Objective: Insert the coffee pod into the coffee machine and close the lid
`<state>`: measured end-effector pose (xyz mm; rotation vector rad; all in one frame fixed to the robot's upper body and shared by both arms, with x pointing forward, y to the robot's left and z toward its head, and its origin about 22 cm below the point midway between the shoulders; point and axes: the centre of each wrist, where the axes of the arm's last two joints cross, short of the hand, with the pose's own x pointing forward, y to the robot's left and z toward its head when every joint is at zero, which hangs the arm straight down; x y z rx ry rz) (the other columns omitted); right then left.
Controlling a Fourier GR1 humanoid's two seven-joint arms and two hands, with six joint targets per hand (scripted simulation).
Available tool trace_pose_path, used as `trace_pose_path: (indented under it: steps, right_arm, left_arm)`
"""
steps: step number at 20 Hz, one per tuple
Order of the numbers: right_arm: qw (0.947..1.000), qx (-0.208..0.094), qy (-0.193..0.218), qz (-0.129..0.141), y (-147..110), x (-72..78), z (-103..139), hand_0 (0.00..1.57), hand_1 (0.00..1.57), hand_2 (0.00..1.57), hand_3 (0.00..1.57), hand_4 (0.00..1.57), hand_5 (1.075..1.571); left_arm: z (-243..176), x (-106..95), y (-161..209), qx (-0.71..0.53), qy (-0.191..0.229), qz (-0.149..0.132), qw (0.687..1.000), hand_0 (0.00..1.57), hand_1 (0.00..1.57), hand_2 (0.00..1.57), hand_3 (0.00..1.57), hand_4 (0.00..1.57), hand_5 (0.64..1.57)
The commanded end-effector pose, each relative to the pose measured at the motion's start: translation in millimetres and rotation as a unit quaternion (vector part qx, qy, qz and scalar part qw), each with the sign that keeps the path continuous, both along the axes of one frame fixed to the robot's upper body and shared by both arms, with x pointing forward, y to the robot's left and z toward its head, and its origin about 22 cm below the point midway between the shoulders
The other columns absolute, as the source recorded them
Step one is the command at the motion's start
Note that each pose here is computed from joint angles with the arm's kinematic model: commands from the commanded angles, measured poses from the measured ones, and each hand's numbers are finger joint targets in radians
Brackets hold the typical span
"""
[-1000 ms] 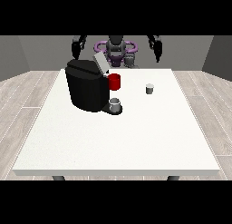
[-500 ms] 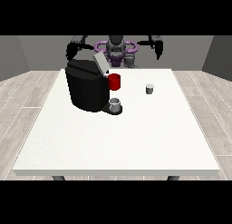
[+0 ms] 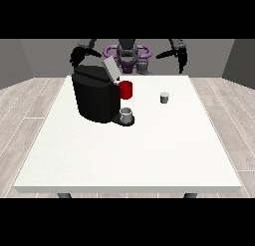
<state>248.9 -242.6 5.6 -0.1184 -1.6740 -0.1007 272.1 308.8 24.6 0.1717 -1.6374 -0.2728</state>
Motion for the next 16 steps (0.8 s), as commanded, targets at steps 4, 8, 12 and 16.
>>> trace_pose_path:
  steps: [4,8,12,16]
  right_arm:
    - [0.9990,0.002,-0.038,0.023,8,18.0,5,0.00,0.00,0.00,0.00,0.23,1.571]
    - [0.9985,0.020,-0.035,0.038,22,18.9,22,0.00,0.00,0.00,0.00,0.26,1.571]
    - [0.9988,0.002,-0.032,0.037,23,19.1,13,0.00,0.00,0.00,0.00,0.35,1.571]
    - [0.9987,-0.004,-0.041,0.029,30,29.7,13,0.00,0.00,0.00,0.00,0.37,1.571]
  left_arm:
    - [10,39,2,0.033,0.018,0.009,0.999,0.00,0.00,0.00,0.00,0.00,1.571]
    - [-8,43,25,0.049,0.053,0.029,0.997,0.00,0.00,0.00,0.00,0.00,1.571]
    - [-13,57,29,0.055,0.061,0.035,0.996,0.00,0.00,0.00,0.00,0.00,1.571]
    - [-16,60,36,0.096,0.051,0.033,0.994,0.00,0.00,0.00,0.00,0.00,1.571]
